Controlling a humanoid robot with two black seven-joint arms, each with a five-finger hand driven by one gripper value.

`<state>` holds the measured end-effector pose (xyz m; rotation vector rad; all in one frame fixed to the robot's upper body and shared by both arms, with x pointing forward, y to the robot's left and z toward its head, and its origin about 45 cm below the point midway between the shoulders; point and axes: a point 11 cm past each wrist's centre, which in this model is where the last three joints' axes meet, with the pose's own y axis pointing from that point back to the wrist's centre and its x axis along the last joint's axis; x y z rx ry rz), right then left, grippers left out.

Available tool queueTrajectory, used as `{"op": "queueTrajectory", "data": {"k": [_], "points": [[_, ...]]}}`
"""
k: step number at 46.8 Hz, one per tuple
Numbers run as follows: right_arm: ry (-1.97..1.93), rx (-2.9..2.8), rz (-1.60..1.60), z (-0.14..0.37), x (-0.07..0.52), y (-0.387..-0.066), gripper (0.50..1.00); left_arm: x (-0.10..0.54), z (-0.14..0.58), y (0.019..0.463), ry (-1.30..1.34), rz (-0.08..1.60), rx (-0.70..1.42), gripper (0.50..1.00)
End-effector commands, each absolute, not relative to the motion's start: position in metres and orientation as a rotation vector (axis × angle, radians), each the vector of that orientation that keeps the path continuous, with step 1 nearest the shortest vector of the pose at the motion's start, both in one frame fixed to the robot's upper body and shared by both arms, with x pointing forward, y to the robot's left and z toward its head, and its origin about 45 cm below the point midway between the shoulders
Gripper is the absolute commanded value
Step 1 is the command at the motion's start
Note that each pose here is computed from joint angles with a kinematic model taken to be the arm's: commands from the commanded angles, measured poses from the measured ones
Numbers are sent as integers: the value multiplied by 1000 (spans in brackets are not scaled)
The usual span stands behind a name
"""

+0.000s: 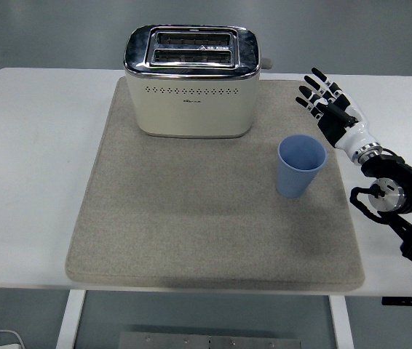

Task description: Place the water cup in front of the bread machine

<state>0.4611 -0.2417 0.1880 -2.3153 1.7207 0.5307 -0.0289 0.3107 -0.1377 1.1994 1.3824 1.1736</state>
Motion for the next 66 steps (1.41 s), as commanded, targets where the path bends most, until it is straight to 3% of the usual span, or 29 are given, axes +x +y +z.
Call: {"op": "queueTrajectory", "data": {"k": [1,28,53,66], "points": [[1719,-2316,531,188,461,-242,913,-29,-138,311,1382,1174,1199,1000],[1721,-2316,517,192,461,-252,915,-29,-138,310,1383,1171,1197,1000],[1716,-2379,458,198,433,-335,915,-29,-138,308,1385,1165,1194,1000],[1666,-2428,483,194,403,-352,915,-29,-138,307,1384,1163,1194,1000]]}}
